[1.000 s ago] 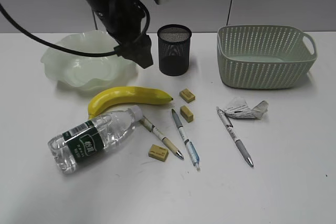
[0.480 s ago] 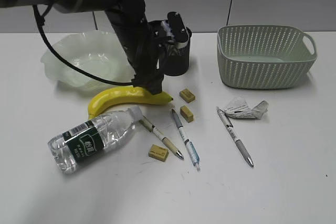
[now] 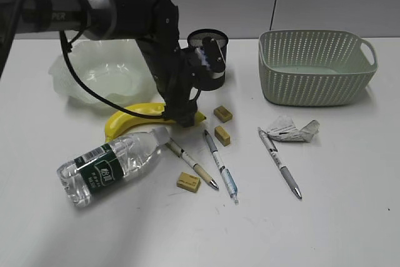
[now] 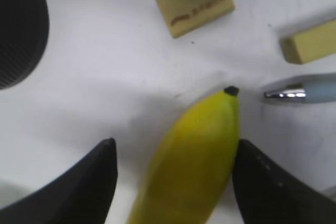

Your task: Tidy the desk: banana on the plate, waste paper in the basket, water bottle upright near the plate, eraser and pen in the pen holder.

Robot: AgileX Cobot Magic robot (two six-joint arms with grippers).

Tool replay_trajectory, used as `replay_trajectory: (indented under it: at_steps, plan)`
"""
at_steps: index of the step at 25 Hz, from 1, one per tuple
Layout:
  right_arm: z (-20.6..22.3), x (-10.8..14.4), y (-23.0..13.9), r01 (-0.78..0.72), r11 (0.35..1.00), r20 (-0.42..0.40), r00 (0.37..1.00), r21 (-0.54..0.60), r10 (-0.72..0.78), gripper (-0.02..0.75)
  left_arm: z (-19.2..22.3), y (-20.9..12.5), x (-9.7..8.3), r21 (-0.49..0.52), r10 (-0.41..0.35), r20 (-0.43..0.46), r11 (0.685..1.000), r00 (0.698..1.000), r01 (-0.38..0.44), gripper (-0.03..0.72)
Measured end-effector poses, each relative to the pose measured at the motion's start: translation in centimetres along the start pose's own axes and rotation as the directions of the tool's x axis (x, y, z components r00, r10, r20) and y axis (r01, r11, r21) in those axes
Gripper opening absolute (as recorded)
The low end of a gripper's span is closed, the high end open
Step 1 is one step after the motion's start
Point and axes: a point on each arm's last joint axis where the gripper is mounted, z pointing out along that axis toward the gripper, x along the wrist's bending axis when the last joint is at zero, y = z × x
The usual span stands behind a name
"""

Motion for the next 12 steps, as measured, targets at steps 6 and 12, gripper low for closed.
replay_trajectory:
  at_steps: [6, 12]
  plan:
    - [0.0, 0.0, 0.0, -0.001, 1.000, 0.000, 1.000, 0.000, 0.001, 0.393, 1.3, -0.1, 0.1, 0.002, 0.007, -0.014, 1.000, 1.000, -0.007, 0.503]
    - [0.0, 0.0, 0.0, -0.001, 1.000, 0.000, 1.000, 0.000, 0.001, 0.393, 1.3, -0.2, 0.4, 0.009, 0.026, -0.042, 1.000, 0.999, -0.026, 0.314]
